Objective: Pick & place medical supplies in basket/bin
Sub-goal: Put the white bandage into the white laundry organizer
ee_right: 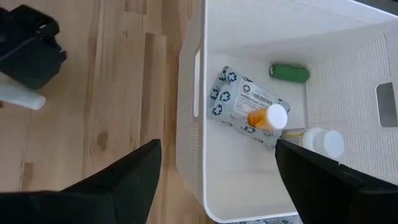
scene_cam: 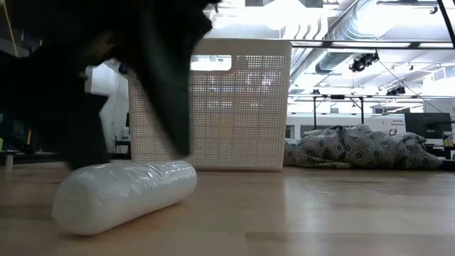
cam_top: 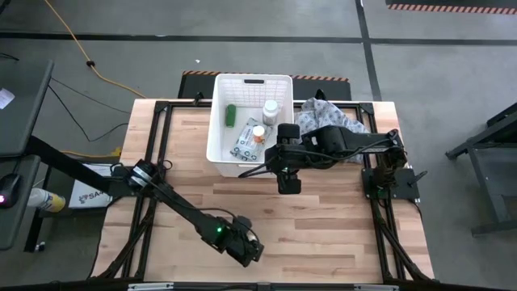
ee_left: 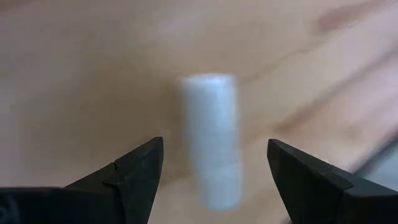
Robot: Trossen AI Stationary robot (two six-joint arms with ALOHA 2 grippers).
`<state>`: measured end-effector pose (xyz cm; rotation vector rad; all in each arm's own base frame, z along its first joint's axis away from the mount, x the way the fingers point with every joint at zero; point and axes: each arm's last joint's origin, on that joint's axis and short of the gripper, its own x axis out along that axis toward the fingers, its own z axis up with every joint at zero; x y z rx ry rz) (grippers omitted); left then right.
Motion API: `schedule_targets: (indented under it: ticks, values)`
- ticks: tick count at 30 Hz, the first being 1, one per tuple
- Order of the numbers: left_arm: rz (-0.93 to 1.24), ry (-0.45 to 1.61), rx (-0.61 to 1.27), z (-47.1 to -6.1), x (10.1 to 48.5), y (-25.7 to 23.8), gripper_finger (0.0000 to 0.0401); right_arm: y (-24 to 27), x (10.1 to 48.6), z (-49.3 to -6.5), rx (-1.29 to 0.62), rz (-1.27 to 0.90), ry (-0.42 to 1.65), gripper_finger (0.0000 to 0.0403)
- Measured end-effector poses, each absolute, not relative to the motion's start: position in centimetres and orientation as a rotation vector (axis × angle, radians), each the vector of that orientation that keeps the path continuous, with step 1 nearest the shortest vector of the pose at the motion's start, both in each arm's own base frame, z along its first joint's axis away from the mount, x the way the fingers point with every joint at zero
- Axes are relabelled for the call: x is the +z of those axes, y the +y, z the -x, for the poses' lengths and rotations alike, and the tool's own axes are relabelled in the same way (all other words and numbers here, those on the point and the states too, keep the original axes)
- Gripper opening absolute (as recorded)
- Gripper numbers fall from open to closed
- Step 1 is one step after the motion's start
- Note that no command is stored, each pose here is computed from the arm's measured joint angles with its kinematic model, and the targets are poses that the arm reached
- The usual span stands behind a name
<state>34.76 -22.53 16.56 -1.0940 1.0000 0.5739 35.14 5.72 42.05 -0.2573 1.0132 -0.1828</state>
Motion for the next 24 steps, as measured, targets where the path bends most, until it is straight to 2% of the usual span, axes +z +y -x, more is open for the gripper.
schedule_targets:
  ticks: [13,24]
  values:
    - [1.135,1.053,0.601,-35.5,14.9,-22.5,0.0313,5.8,42.1,-35.3,-0.168,0.262,1.003,0.0304]
    - [1.109,1.063,0.627,-35.3,14.6,-22.2,0.0202,5.8,42.1,-35.3,-0.166,0.267,1.002,0.0304]
